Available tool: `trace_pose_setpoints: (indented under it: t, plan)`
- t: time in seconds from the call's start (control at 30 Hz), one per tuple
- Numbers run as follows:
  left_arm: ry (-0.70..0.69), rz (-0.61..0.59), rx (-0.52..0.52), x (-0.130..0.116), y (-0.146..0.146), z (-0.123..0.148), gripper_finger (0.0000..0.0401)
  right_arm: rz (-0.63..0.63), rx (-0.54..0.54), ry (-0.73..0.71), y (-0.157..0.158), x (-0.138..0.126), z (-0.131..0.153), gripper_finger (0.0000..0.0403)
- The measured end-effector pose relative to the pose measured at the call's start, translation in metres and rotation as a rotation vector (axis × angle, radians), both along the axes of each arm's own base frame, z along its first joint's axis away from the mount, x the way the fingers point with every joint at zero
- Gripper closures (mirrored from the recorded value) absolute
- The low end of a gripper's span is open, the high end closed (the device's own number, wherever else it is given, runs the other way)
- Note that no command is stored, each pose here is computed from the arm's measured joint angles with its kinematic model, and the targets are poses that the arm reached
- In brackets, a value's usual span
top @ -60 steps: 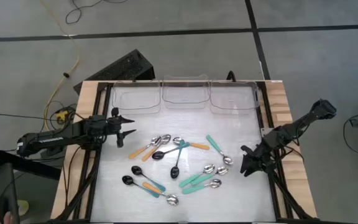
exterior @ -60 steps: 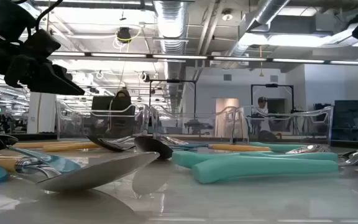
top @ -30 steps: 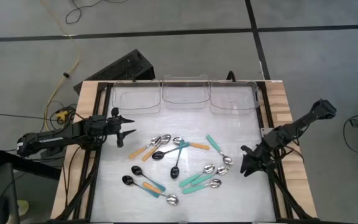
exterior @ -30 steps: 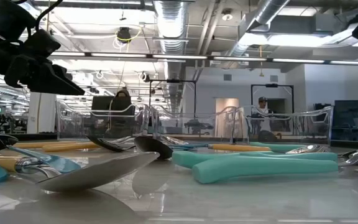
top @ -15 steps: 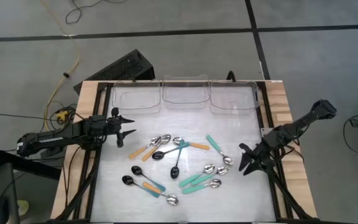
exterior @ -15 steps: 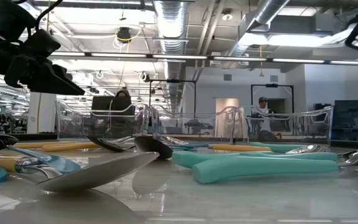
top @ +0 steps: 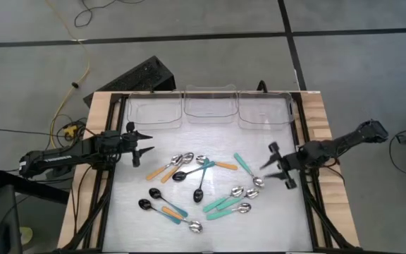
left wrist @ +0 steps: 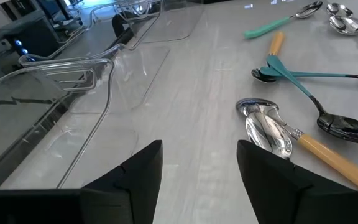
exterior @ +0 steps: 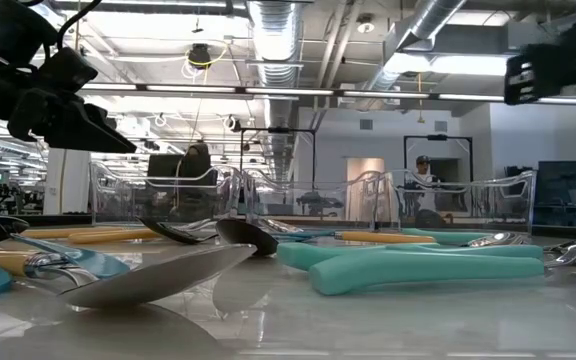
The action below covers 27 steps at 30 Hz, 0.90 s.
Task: Sort silverware by color (type)
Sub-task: Put the middle right light blue spoon into the top right transparent bin
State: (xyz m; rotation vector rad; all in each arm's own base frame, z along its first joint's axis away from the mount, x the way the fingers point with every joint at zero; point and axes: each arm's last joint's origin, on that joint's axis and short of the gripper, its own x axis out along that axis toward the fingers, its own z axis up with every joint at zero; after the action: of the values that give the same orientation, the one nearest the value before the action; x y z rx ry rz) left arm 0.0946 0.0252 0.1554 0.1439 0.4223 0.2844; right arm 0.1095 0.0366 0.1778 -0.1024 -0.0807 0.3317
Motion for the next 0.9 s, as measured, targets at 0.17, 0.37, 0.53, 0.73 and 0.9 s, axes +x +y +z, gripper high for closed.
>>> trace_pose_setpoints:
  t: [0.17, 0.37, 0.53, 0.73, 0.9]
  plan:
    - [0.000, 0.000, 0.000, 0.000, 0.000, 0.000, 0.0206, -0.095, 0.157, -0.193, -0.008, -0.002, 0.022, 0.0227]
    - [0.005, -0.006, 0.013, 0.000, 0.000, 0.000, 0.0206, -0.114, 0.198, -0.380, -0.012, -0.008, 0.039, 0.0227]
    - [-0.027, -0.024, 0.031, 0.002, 0.000, 0.002, 0.0206, -0.155, 0.121, -0.564, -0.014, -0.015, 0.052, 0.0227]
    - [-0.423, -0.074, -0.103, 0.008, -0.001, 0.035, 0.0206, -0.151, 0.137, -0.746, -0.016, -0.027, 0.065, 0.0227]
    - [-0.614, -0.071, -0.093, 0.007, -0.001, 0.053, 0.0206, -0.304, 0.099, -0.761, -0.021, -0.027, 0.066, 0.0227]
